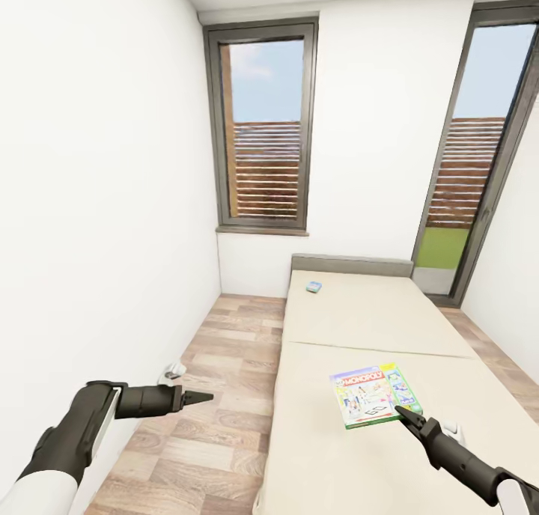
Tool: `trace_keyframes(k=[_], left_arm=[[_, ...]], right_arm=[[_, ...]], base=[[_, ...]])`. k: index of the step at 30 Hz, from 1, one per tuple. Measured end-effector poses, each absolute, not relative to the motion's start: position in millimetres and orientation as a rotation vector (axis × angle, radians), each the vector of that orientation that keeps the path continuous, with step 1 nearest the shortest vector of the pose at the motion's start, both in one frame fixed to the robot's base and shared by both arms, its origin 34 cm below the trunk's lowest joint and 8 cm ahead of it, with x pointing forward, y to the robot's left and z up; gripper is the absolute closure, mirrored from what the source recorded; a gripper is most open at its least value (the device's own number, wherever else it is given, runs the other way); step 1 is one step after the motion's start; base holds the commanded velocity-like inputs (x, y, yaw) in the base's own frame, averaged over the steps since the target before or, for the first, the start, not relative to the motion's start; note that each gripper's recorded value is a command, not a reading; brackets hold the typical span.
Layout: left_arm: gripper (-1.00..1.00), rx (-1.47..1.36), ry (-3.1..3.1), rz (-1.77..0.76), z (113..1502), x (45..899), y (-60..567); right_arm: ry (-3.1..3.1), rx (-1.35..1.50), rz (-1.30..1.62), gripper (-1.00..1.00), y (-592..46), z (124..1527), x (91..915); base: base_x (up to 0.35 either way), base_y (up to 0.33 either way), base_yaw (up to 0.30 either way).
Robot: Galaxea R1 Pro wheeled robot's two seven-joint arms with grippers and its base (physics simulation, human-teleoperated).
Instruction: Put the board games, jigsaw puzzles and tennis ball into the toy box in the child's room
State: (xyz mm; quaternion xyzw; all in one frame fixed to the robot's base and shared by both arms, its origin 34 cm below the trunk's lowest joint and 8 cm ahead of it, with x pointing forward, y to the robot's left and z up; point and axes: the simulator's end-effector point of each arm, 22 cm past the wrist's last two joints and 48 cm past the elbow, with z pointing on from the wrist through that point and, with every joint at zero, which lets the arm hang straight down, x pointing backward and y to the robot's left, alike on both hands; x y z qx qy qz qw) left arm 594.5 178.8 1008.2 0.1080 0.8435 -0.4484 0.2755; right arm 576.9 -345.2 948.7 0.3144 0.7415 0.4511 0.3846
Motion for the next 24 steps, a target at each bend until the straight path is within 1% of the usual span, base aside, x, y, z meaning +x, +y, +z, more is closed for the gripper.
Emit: trace_keyframes(k=[4, 7, 15, 24], left_arm=[[-1.00, 0.244, 2.301, -1.222, 1006, 592, 182], [-1.00, 0.228, 2.313, -1.219, 1005, 592, 187], [-1.00, 0.187, 2.370, -1.127, 987, 597, 203], [-1.00, 0.175, 2.391, -1.107, 977, 598, 204]], right_arm=[[1.891, 0.798, 1.142, 1.00, -351, 950, 576], [1.893, 0.795, 1.133, 1.00, -357, 952, 576], [1.902, 0.800, 1.124, 1.00, -359, 948, 575], [1.912, 0.808, 1.125, 1.00, -359, 942, 574]], base=[[0.000, 0.000, -0.258], [0.000, 0.000, -0.112], [0.000, 0.000, -0.013], [0.000, 0.000, 0.000]])
